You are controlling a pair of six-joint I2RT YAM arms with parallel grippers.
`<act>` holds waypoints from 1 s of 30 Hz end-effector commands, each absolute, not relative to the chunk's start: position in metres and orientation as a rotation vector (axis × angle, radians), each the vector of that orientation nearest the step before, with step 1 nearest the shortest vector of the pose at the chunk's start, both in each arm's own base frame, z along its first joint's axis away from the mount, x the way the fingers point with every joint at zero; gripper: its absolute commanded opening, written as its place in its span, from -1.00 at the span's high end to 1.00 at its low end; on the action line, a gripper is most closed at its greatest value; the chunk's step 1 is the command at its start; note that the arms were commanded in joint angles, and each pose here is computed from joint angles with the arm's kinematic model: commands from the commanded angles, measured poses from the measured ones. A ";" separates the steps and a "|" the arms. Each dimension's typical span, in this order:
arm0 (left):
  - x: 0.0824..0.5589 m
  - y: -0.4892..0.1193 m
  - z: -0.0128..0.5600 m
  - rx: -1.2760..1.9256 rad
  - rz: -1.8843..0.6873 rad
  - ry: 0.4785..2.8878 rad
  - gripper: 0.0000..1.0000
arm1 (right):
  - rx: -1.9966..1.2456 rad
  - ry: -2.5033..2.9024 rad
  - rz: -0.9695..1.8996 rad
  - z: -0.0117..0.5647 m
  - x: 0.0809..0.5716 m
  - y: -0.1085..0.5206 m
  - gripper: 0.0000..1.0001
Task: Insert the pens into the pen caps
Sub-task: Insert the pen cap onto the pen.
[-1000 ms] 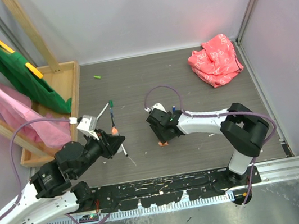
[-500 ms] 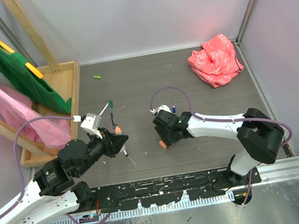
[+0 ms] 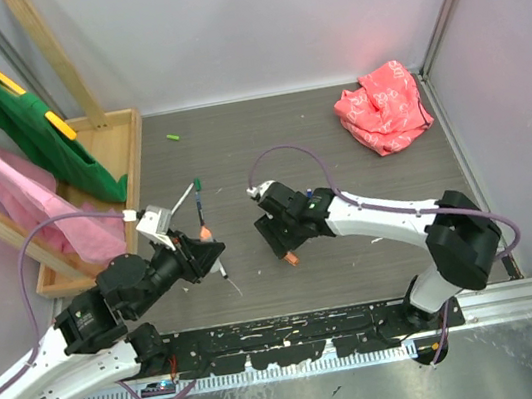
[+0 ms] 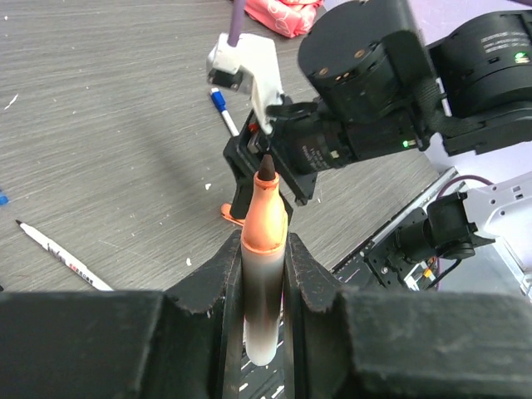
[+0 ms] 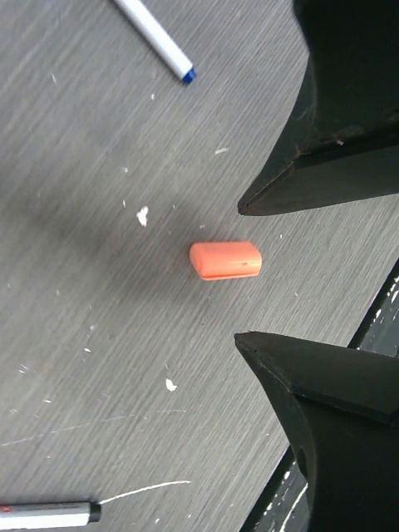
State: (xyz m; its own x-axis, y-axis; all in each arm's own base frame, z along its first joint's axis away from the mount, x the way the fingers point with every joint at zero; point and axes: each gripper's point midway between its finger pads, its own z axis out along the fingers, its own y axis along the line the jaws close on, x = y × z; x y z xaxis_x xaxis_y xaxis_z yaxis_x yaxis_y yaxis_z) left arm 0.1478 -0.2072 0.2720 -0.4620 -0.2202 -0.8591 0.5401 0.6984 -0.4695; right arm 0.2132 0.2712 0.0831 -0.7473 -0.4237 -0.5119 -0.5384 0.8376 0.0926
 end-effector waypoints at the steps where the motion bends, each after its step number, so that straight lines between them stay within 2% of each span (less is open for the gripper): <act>1: 0.151 -0.206 0.286 0.203 -0.931 1.802 1.00 | -0.828 2.532 0.392 0.082 0.207 0.289 -0.27; 16: 0.151 -0.201 0.283 0.195 -0.918 1.802 1.00 | -0.950 2.599 0.119 0.048 0.210 0.278 -0.11; 30: 0.151 -0.199 0.282 0.192 -0.910 1.803 1.00 | -1.000 2.620 0.032 0.027 0.208 0.281 0.18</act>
